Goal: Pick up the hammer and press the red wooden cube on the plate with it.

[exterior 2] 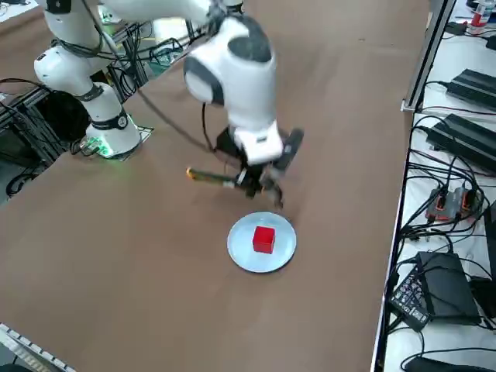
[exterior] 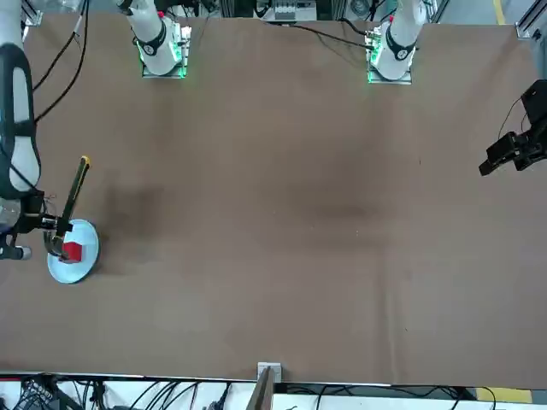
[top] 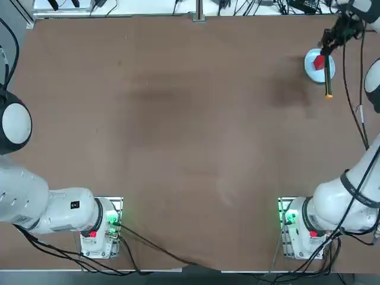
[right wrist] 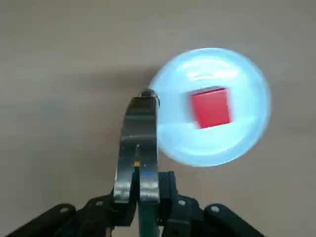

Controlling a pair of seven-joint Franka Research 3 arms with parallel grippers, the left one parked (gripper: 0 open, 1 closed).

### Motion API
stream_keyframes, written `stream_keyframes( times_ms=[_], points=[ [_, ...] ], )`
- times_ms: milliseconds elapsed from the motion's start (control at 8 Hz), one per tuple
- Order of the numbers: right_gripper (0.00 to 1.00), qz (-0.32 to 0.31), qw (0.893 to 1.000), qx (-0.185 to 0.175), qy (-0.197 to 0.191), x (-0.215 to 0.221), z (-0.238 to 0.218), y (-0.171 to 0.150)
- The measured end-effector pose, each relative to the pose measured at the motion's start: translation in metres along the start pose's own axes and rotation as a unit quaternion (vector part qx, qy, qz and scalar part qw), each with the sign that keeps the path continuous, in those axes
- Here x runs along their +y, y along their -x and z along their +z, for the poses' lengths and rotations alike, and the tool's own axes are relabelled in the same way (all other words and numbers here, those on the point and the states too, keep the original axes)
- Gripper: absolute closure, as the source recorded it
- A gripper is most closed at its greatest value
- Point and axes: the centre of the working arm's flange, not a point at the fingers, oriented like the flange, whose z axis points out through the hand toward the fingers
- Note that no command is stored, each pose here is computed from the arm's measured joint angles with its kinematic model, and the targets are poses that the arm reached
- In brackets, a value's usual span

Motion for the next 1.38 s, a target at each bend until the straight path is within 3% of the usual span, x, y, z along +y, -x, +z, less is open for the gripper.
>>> stream_keyframes(
  times_ms=[375, 625, 875, 1125, 1375],
  points=[
    [0.79, -0.032, 0.998, -0.023, -0.046, -0.136, 0.008, 0.001],
    [0.79, -0.040, 0.998, -0.025, -0.042, -0.216, 0.031, 0.007],
    [0.79, -0.014, 0.999, -0.002, -0.033, -0.287, 0.064, 0.015],
    [0.79, -0.003, 1.000, 0.015, -0.025, -0.331, 0.106, 0.026],
    [0.79, -0.013, 1.000, 0.015, -0.001, -0.337, 0.130, 0.030]
  ],
)
